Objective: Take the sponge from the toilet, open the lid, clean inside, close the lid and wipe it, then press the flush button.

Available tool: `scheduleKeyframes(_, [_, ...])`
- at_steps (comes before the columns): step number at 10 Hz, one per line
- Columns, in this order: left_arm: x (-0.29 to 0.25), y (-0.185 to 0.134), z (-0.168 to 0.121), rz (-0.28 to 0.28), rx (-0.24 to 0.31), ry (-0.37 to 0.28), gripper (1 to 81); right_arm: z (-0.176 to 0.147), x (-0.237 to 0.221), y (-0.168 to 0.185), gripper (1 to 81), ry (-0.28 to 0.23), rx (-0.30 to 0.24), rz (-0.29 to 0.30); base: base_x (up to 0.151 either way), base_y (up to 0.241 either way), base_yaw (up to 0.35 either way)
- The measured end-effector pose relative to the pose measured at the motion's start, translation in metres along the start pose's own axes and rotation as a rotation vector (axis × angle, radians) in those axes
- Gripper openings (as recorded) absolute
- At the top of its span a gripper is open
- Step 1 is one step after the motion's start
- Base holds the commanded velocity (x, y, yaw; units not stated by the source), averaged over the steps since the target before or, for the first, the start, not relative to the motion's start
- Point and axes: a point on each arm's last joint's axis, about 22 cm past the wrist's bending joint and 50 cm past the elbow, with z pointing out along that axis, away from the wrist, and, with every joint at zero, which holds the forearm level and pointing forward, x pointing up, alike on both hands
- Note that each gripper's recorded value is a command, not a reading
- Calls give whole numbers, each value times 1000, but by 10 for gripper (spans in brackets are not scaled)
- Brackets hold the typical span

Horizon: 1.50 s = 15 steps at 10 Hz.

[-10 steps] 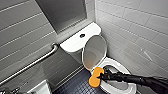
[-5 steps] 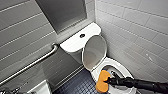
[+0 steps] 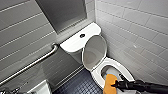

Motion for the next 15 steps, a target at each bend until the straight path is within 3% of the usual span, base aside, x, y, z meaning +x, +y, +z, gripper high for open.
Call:
scheduleKeyframes(3, [0,0,0,3,1,0,811,-39,-12,37,10,3,-42,30,0,0,0])
scheduleKeyframes(6, [0,0,0,16,2,1,811,-54,-40,66,10,8,-34,81,0,0,0])
scheduleKeyframes(10, [1,-1,0,24,3,2,811,-94,-65,97,10,-9,-83,114,0,0,0])
scheduleKeyframes(12, [15,-5,-2,38,6,21,811,-109,-92,104,10,-46,-97,130,0,0,0])
scheduleKeyframes(14, [20,-14,-7,42,8,37,811,-110,-104,110,10,-63,-108,125,0,0,0])
scheduleKeyframes(15, [19,-24,-13,40,15,41,811,-95,-111,99,10,-86,-90,115,0,0,0])
